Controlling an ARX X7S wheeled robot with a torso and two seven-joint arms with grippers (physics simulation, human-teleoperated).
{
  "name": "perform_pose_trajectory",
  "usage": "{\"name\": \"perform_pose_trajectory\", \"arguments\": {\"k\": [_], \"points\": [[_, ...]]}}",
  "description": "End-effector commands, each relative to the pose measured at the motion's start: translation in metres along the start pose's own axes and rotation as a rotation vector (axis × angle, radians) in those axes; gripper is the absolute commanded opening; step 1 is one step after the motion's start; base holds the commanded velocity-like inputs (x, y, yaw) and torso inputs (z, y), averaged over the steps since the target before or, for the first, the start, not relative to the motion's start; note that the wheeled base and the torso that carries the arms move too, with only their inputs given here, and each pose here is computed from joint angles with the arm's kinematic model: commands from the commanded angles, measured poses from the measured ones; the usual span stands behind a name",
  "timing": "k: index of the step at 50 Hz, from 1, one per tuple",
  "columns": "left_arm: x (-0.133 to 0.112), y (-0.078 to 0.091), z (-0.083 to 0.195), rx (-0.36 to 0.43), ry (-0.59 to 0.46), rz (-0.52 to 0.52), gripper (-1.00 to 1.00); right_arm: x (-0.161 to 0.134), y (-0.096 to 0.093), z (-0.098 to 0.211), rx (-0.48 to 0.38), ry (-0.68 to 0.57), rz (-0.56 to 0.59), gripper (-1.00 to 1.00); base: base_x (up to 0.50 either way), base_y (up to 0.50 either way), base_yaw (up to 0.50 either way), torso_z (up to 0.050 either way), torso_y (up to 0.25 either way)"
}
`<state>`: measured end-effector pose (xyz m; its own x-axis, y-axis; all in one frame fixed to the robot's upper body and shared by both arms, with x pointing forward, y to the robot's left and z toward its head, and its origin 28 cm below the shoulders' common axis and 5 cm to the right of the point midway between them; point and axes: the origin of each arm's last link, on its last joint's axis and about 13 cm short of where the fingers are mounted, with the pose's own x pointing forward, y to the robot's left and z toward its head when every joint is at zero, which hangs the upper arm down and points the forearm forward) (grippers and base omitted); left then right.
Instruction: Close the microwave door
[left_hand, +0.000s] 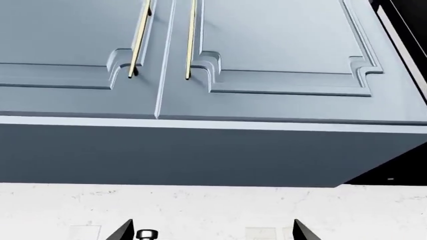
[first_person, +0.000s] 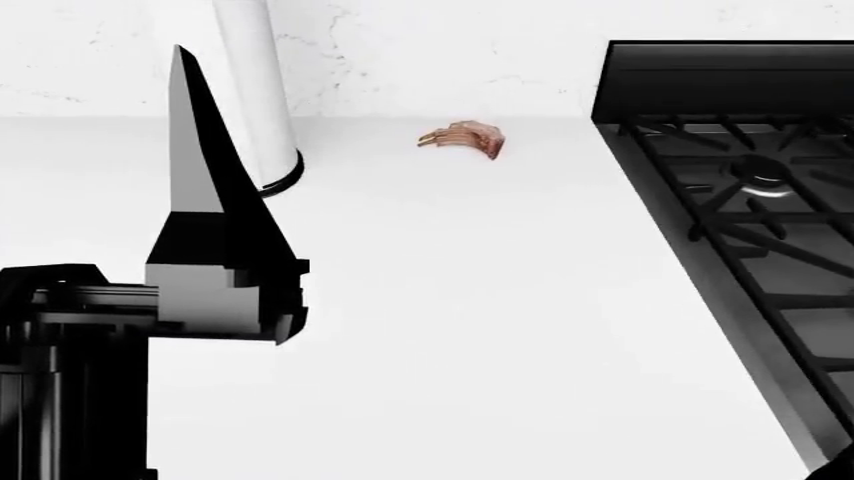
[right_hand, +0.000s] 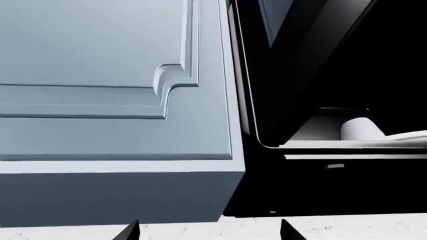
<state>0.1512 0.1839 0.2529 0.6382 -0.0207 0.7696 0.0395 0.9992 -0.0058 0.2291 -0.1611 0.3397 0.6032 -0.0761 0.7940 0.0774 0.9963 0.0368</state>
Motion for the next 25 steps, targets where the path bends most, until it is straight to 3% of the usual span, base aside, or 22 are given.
{"name": "perform_pose_trajectory", "arguments": {"k": [1,5,25], "points": [[0.000,0.000,0.000,0.000,0.000,-0.001,1.00,0.000,0.000,0.000,-0.010,0.001,-0.003,1.00,0.00,0.50,0.00,0.000,0.000],[0.000,0.000,0.000,-0.001,0.001,-0.001,1.00,0.001,-0.001,0.000,-0.013,0.002,-0.005,1.00,0.00,0.50,0.00,0.000,0.000],[0.001,0.001,0.000,0.008,0.003,0.008,1.00,0.009,-0.003,0.018,-0.025,0.021,-0.015,1.00,0.00,0.00,0.00,0.000,0.000]]}}
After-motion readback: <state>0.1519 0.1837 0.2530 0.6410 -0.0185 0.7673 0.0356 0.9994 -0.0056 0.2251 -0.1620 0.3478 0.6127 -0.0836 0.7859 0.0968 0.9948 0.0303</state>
